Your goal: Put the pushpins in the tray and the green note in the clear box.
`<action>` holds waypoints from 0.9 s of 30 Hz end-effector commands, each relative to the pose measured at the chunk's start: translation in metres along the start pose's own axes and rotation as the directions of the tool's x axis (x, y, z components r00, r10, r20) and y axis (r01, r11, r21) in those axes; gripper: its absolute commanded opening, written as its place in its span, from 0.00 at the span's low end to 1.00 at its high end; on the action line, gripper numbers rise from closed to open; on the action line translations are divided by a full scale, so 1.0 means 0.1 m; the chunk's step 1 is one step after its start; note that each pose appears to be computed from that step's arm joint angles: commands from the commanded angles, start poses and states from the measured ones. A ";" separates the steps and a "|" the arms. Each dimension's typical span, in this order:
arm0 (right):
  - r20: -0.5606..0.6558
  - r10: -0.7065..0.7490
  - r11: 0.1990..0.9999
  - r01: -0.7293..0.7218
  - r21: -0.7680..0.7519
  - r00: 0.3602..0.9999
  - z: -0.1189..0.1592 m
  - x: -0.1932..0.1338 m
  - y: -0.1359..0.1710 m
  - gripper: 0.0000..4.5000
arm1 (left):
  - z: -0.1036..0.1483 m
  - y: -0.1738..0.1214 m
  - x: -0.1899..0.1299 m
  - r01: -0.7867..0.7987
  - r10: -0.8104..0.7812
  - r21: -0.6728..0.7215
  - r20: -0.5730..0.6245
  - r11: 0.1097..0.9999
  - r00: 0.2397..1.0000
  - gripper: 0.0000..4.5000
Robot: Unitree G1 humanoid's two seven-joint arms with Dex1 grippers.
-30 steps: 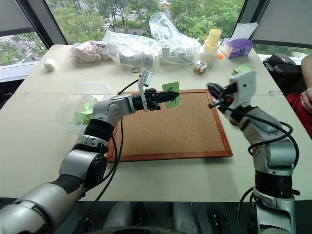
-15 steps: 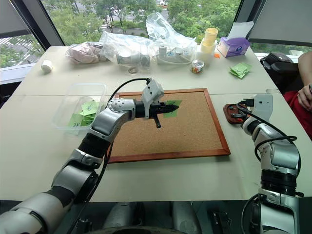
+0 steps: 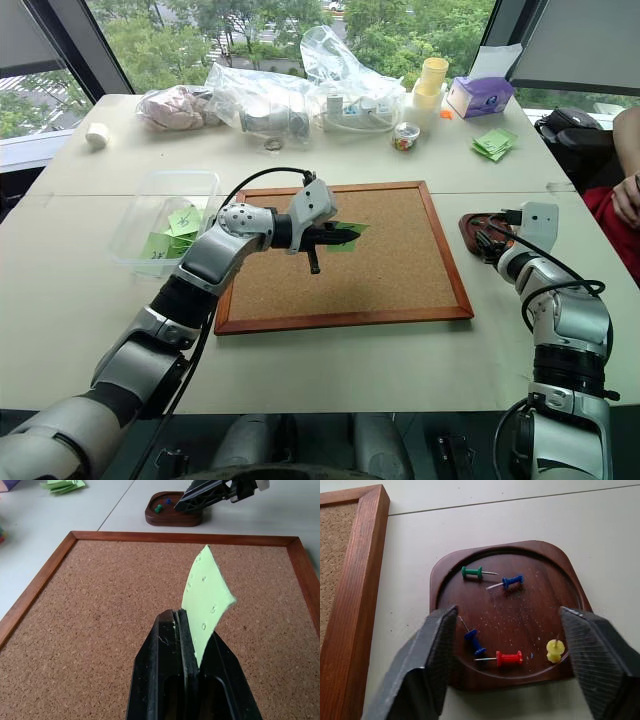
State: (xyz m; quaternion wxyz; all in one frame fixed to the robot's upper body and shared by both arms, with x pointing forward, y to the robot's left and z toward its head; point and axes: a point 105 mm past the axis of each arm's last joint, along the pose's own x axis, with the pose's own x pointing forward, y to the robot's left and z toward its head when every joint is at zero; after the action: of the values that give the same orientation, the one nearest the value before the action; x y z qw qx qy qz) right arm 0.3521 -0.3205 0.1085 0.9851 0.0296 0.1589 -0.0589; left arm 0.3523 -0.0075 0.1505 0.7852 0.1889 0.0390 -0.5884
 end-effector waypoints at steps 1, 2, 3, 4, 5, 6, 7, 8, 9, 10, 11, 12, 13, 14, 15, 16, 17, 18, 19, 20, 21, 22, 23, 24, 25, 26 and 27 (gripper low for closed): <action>0.090 0.000 1.000 -0.001 0.011 0.996 0.23 -0.03 0.00 0.98 | 0.09 0.01 -0.05 -0.008 0.008 0.020 0.030 1.000 1.000 0.00; 0.106 -0.001 1.000 0.000 0.008 0.994 0.26 -0.04 0.00 0.98 | 0.09 0.02 -0.06 -0.012 0.011 0.016 0.032 1.000 0.999 0.00; 0.117 -0.001 1.000 0.001 0.005 0.993 0.28 -0.04 -0.01 0.98 | 0.09 0.02 -0.07 -0.015 0.014 0.013 0.034 1.000 0.999 0.00; 0.180 0.019 1.000 -0.016 -0.021 0.983 0.43 -0.08 0.04 0.98 | 0.12 0.06 -0.11 -0.031 0.030 0.007 0.049 1.000 0.998 0.00; 0.224 0.036 0.999 -0.027 -0.041 0.974 0.52 -0.11 0.07 0.98 | 0.15 0.08 -0.13 -0.042 0.042 0.003 0.061 0.999 0.997 0.00; 0.279 0.063 0.997 -0.046 -0.066 0.958 0.66 -0.16 0.13 0.98 | 0.19 0.12 -0.18 -0.055 0.056 -0.010 0.076 0.998 0.996 0.00; 0.321 0.104 0.993 -0.079 -0.089 0.941 0.77 -0.20 0.21 0.98 | 0.24 0.14 -0.24 -0.063 0.065 -0.017 0.087 0.998 0.994 0.00; 0.364 0.169 0.984 -0.138 -0.110 0.916 0.90 -0.26 0.34 0.98 | 0.31 0.20 -0.34 -0.081 0.086 -0.049 0.101 0.995 0.991 0.00; 0.403 0.248 0.968 -0.214 -0.127 0.881 1.03 -0.34 0.50 0.98 | 0.38 0.29 -0.48 -0.112 0.121 -0.089 0.097 0.990 0.988 0.00; 0.420 0.322 0.947 -0.291 -0.137 0.849 1.11 -0.41 0.65 0.98 | 0.42 0.39 -0.61 -0.153 0.165 -0.133 0.083 0.979 0.983 0.00; 0.422 0.403 0.915 -0.373 -0.157 0.812 1.16 -0.48 0.80 0.98 | 0.47 0.50 -0.75 -0.205 0.221 -0.186 0.072 0.961 0.973 0.00; 0.411 0.488 0.872 -0.452 -0.188 0.770 1.18 -0.57 0.96 0.98 | 0.50 0.60 -0.90 -0.260 0.278 -0.227 0.053 0.939 0.959 0.00; 0.384 0.571 0.820 -0.524 -0.229 0.726 1.16 -0.66 1.12 0.98 | 0.52 0.68 -1.05 -0.313 0.329 -0.245 0.030 0.918 0.944 0.00; 0.326 0.672 0.741 -0.606 -0.291 0.665 1.10 -0.78 1.33 0.98 | 0.49 0.77 -1.26 -0.383 0.390 -0.247 -0.023 0.890 0.921 0.00; 0.261 0.750 0.661 -0.672 -0.335 0.608 1.02 -0.88 1.50 0.98 | 0.44 0.84 -1.46 -0.453 0.446 -0.222 -0.082 0.863 0.891 0.00; 0.182 0.812 0.580 -0.734 -0.353 0.554 0.91 -0.97 1.65 0.98 | 0.39 0.88 -1.64 -0.510 0.492 -0.187 -0.134 0.840 0.860 0.00; 0.105 0.862 0.497 -0.785 -0.371 0.496 0.80 -1.06 1.77 0.98 | 0.34 0.91 -1.79 -0.551 0.524 -0.170 -0.178 0.817 0.833 0.00; 0.052 0.887 0.442 -0.808 -0.389 0.459 0.71 -1.12 1.85 0.98 | 0.27 0.94 -1.91 -0.584 0.549 -0.167 -0.214 0.795 0.808 0.00; 0.015 0.895 0.413 -0.818 -0.401 0.445 0.64 -1.12 1.91 0.98 | 0.19 0.96 -2.03 -0.618 0.572 -0.161 -0.256 0.769 0.779 0.00; -0.015 0.902 0.388 -0.825 -0.412 0.432 0.58 -1.12 1.96 0.98 | 0.09 0.97 -2.13 -0.651 0.591 -0.151 -0.306 0.744 0.747 0.00; -0.048 0.911 0.354 -0.835 -0.421 0.410 0.51 -1.13 2.02 0.98 | -0.01 0.96 -2.23 -0.683 0.607 -0.147 -0.354 0.715 0.712 0.00; -0.075 0.919 0.323 -0.848 -0.421 0.387 0.45 -1.14 2.08 0.98 | -0.12 0.94 -2.30 -0.712 0.616 -0.153 -0.399 0.685 0.679 0.00; -0.091 0.925 0.301 -0.855 -0.422 0.370 0.41 -1.15 2.12 0.98 | -0.18 0.91 -2.34 -0.729 0.620 -0.159 -0.426 0.666 0.659 0.00; -0.099 0.928 0.289 -0.861 -0.418 0.359 0.37 -1.14 2.15 0.98 | -0.29 0.85 -2.38 -0.754 0.622 -0.179 -0.462 0.632 0.632 0.00; -0.102 0.929 0.284 -0.864 -0.416 0.355 0.34 -1.12 2.17 0.98 | -0.36 0.81 -2.41 -0.769 0.622 -0.191 -0.485 0.610 0.614 0.00; -0.103 0.928 0.288 -0.862 -0.417 0.359 0.32 -1.09 2.18 0.98 | -0.46 0.80 -2.47 -0.805 0.638 -0.193 -0.519 0.560 0.569 0.00; -0.106 0.926 0.290 -0.861 -0.418 0.363 0.30 -1.06 2.18 0.99 | -0.54 0.78 -2.52 -0.831 0.648 -0.186 -0.546 0.524 0.530 0.07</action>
State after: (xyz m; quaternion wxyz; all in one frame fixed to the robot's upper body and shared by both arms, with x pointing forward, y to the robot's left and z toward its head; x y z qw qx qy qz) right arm 0.2861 -0.0967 0.1748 0.8390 -0.0851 0.0638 0.5336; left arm 0.3592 0.2459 0.1780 0.9437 0.1245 0.2637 -0.1561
